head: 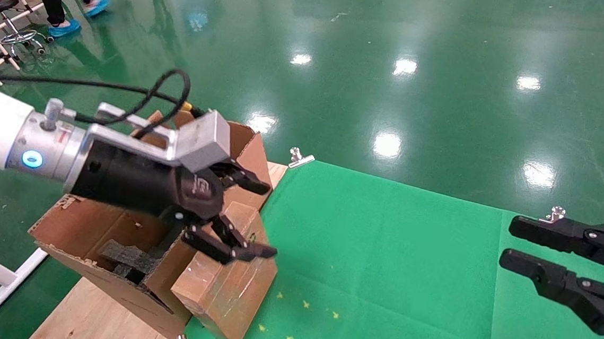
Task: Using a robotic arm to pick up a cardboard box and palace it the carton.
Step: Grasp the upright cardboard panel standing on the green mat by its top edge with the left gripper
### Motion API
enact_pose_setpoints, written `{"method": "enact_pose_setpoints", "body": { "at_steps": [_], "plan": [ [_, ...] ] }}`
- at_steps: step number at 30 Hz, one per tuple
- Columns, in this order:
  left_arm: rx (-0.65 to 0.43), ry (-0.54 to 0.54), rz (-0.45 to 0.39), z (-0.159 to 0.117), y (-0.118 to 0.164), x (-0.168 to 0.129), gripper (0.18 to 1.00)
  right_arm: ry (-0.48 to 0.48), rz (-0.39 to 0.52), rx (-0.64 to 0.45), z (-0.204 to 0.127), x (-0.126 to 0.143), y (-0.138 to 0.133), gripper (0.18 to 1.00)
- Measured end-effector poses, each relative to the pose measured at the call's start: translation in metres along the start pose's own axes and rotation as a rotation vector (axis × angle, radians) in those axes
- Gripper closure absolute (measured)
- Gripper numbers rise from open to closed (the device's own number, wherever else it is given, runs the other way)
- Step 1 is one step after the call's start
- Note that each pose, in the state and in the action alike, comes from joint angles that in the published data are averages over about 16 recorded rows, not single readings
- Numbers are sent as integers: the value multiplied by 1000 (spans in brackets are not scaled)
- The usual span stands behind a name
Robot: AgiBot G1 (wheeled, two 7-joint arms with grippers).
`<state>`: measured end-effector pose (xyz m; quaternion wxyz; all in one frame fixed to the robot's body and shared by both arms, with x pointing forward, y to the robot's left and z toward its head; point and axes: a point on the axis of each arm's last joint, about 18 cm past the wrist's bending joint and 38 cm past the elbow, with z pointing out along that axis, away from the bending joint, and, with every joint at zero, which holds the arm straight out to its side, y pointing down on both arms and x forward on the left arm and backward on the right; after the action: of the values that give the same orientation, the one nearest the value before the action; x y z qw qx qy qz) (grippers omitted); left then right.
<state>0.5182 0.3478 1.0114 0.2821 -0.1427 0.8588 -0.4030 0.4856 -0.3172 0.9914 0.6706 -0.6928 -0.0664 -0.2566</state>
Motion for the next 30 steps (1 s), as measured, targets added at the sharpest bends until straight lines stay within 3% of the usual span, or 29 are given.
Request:
{"method": "enact_pose_setpoints", "body": {
  "at_steps": [14, 22, 30],
  "plan": [
    [-184, -108, -333, 2, 8, -21, 183, 0, 0, 0, 0, 0, 0, 945],
    [-275, -138, -474, 6, 20, -22, 183, 0, 0, 0, 0, 0, 0, 980],
    [-344, -133, -537, 15, 31, -17, 183, 0, 0, 0, 0, 0, 0, 987]
  ]
}}
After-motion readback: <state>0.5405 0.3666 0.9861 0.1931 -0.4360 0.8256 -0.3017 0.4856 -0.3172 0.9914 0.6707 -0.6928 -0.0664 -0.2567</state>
